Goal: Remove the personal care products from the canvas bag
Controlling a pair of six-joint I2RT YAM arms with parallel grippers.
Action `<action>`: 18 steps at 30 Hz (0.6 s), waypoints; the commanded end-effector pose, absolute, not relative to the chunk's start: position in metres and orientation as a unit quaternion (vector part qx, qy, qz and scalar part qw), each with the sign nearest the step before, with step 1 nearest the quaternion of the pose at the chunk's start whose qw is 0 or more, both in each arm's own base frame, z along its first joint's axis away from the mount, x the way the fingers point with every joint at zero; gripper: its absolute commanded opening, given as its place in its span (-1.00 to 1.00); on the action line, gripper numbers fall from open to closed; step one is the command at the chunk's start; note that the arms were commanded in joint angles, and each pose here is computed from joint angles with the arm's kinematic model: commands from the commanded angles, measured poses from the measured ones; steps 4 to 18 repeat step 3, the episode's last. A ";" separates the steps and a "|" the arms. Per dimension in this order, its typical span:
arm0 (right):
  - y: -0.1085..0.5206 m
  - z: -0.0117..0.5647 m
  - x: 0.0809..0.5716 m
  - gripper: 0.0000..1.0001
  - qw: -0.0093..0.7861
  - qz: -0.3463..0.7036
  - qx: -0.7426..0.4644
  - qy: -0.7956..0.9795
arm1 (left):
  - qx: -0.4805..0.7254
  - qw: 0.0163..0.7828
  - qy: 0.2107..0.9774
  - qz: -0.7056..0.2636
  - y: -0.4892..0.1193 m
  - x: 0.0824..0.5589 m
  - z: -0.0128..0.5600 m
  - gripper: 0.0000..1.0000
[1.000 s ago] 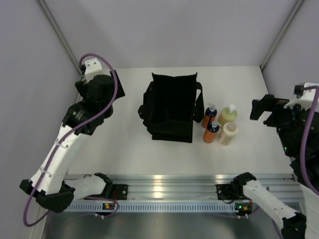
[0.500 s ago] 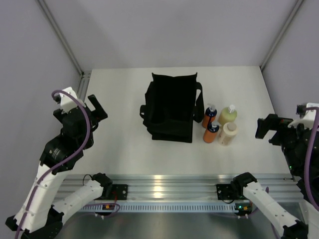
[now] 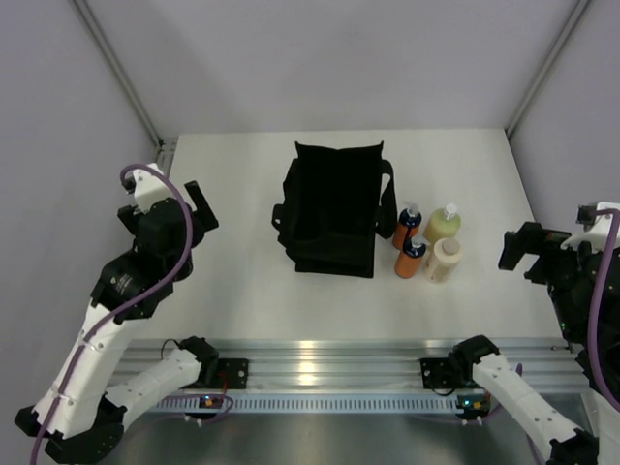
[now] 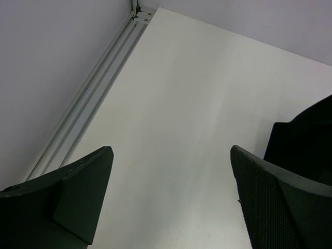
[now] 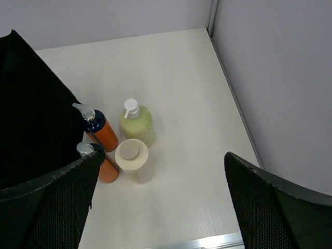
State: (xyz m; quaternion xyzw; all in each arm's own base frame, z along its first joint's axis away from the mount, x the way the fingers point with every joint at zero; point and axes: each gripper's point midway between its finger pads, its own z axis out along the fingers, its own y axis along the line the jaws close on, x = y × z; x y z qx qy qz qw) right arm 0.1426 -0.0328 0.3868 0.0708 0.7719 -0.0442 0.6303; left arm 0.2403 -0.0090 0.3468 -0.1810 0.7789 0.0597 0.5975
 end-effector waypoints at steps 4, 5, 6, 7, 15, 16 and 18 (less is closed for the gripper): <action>-0.042 0.387 0.134 0.99 0.634 -0.059 0.080 0.767 | -0.184 0.596 0.780 0.056 -0.012 0.244 0.347 0.98; -0.042 0.387 0.134 0.99 0.634 -0.059 0.080 0.767 | -0.184 0.596 0.780 0.056 -0.012 0.244 0.347 0.98; -0.042 0.387 0.134 0.99 0.634 -0.059 0.080 0.767 | -0.184 0.596 0.780 0.056 -0.012 0.244 0.347 0.98; -0.042 0.387 0.134 0.99 0.634 -0.059 0.080 0.767 | -0.184 0.596 0.780 0.056 -0.012 0.244 0.347 0.98; -0.042 0.387 0.134 0.99 0.634 -0.059 0.080 0.767 | -0.184 0.596 0.780 0.056 -0.012 0.244 0.347 0.98; -0.042 0.387 0.134 0.99 0.634 -0.059 0.080 0.767 | -0.184 0.596 0.780 0.056 -0.012 0.244 0.347 0.98; -0.042 0.387 0.134 0.99 0.634 -0.059 0.080 0.767 | -0.184 0.596 0.780 0.056 -0.012 0.244 0.347 0.98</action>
